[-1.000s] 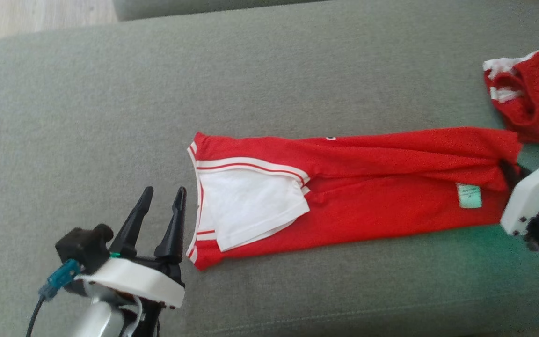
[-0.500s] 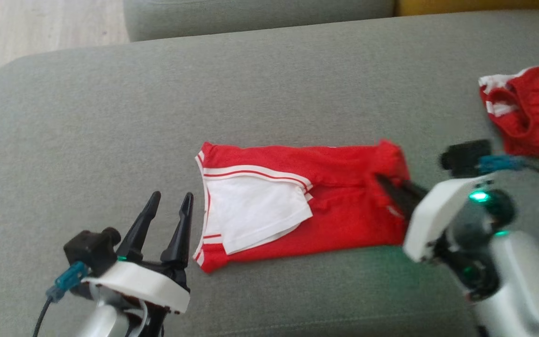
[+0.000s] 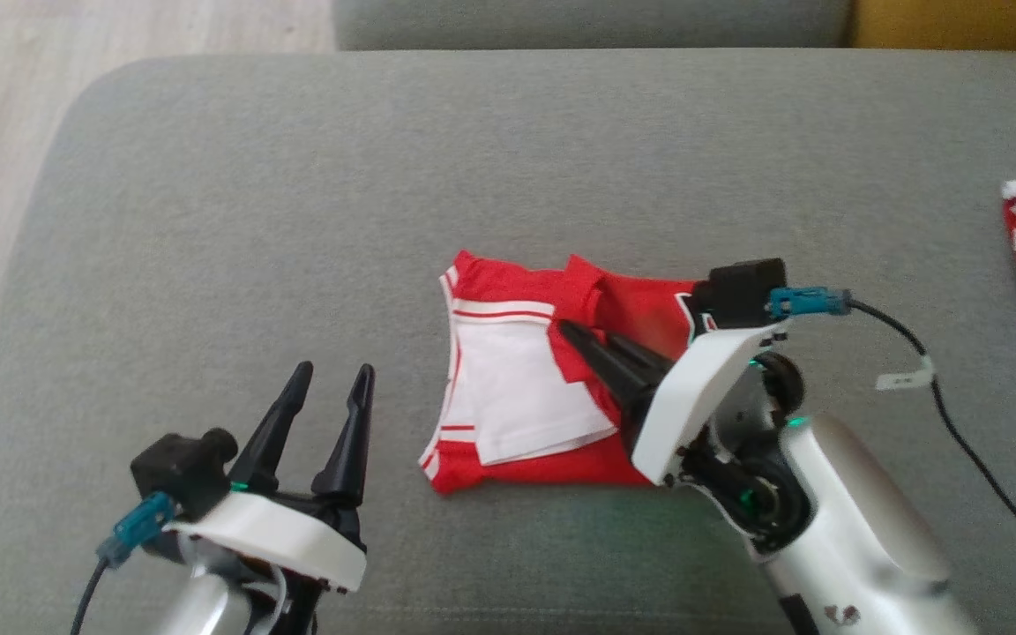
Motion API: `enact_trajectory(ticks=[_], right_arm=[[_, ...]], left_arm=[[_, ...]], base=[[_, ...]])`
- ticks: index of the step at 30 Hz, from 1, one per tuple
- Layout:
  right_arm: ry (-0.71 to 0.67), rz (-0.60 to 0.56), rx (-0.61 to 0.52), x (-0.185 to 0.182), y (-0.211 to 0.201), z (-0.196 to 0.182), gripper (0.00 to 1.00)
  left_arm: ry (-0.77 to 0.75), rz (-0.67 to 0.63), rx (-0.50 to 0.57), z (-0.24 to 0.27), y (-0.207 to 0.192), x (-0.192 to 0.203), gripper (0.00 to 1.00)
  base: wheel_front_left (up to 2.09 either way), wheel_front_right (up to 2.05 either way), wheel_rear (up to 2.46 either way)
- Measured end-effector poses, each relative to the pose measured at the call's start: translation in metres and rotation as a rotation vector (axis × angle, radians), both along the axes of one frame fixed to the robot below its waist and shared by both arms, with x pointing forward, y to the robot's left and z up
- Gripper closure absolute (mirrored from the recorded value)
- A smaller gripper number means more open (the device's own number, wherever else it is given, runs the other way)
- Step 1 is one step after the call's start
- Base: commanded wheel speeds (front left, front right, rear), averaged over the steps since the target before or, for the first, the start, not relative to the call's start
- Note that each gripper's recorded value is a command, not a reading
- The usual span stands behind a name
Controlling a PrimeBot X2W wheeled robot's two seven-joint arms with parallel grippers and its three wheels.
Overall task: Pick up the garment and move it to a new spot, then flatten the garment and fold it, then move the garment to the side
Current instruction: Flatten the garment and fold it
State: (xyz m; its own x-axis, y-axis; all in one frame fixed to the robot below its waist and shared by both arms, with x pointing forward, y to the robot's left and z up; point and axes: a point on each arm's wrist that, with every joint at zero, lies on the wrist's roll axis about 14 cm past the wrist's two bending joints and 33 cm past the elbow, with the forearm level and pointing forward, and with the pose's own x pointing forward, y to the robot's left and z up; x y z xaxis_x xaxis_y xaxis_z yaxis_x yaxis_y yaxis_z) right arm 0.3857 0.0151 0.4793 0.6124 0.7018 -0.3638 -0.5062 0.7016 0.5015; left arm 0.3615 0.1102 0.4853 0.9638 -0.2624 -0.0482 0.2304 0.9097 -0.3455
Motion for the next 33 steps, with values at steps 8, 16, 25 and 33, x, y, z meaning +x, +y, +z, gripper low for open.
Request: enact_trajectory(ticks=[8, 16, 25, 33], right_arm=[[0.094, 0.087, 0.07, 0.002, 0.046, -0.025, 1.0], [0.128, 0.124, 0.107, 0.006, 0.073, -0.031, 0.0], [0.056, 0.032, 0.155, 0.031, 0.063, -0.018, 0.0], [-0.124, -0.138, 0.14, 0.069, 0.023, 0.002, 0.0]], left_arm=[[0.03, 0.056, -0.002, -0.009, 0.016, -0.011, 0.0], [0.03, 0.095, -0.004, -0.009, 0.027, -0.012, 0.0], [0.031, 0.076, -0.007, -0.01, 0.021, -0.008, 0.0], [0.028, 0.039, -0.009, -0.009, 0.008, -0.001, 0.0]], base=[[0.0, 0.0, 0.0], [0.0, 0.0, 0.0], [0.0, 0.0, 0.0], [0.0, 0.0, 0.0]])
